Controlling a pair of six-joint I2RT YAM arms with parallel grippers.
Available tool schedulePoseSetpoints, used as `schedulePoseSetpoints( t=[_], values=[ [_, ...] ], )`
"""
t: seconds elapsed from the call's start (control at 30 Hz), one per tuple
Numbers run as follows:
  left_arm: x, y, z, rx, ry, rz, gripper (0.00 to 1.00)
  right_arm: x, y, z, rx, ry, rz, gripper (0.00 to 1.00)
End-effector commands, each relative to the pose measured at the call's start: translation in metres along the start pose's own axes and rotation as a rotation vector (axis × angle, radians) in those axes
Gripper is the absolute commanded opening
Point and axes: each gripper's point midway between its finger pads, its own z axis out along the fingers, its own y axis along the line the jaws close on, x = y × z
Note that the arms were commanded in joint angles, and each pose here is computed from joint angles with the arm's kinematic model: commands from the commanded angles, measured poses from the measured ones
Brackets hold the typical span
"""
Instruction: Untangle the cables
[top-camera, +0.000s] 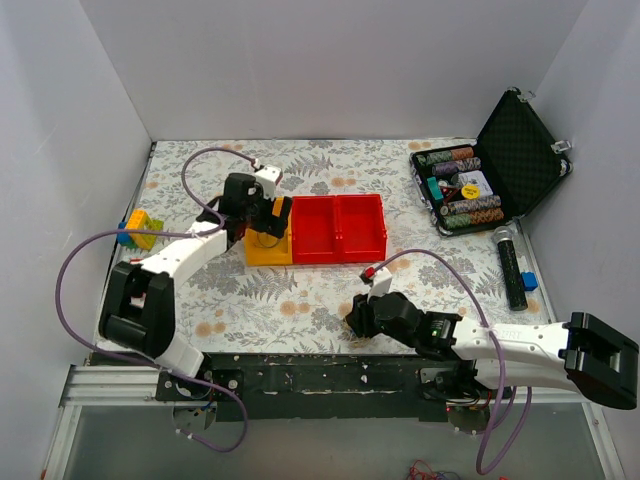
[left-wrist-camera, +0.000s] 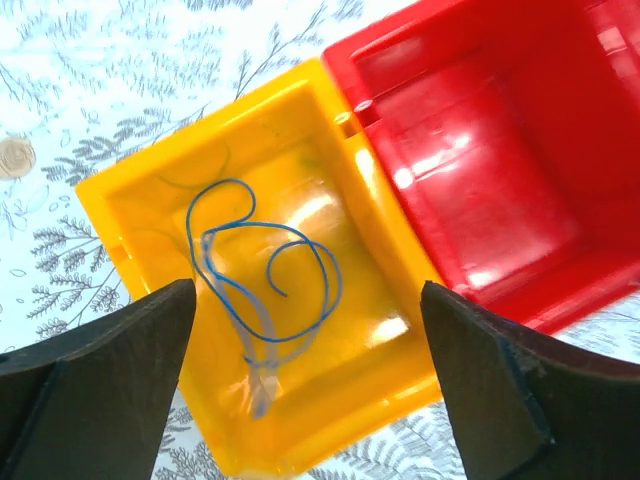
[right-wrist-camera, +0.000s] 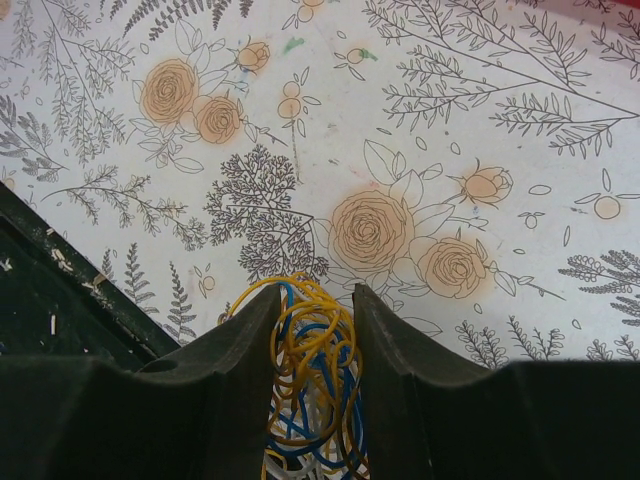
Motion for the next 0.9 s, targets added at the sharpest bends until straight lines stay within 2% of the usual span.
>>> schedulePoseSetpoints(
  t=[0.0,0.13,0.23,0.37,0.5,0.63,0.73,0.87],
  values=[
    [-0.054,-0.019,-0.057,0.1,-0.117,0.029,0.98,-0.028,0.019,-0.004,-0.057,-0.078,0.018,0.43],
    [-0.058,-0.041,-0.09,0.211,-0.122,0.041,0.98,-0.036,0.023,-0.008,-0.078,-0.105,0.019,0.43],
    [-0.046,-0.061,-0.107,0.313,-0.092,-0.001,0.98,-0.044,0.026,-0.012,-0.09,-0.13,0.014,0.43],
    [-0.013,-0.108,-0.12,0.49,-0.01,-0.039,0.94,-0.056,0.027,-0.02,-0.096,-0.164,0.014,0.42],
    [0.028,-0.17,-0.129,0.655,0.08,0.039,0.89,-0.062,0.031,-0.029,-0.13,-0.19,0.008,0.4],
    [0.056,-0.209,-0.131,0.801,0.189,0.052,0.8,-0.06,0.033,-0.033,-0.155,-0.189,0.012,0.39],
    [0.058,-0.223,-0.131,0.842,0.199,0.068,0.77,-0.058,0.032,-0.033,-0.155,-0.185,0.014,0.4],
    [0.047,-0.23,-0.139,0.893,0.183,0.071,0.78,-0.059,0.032,-0.029,-0.145,-0.184,0.008,0.42]
  ],
)
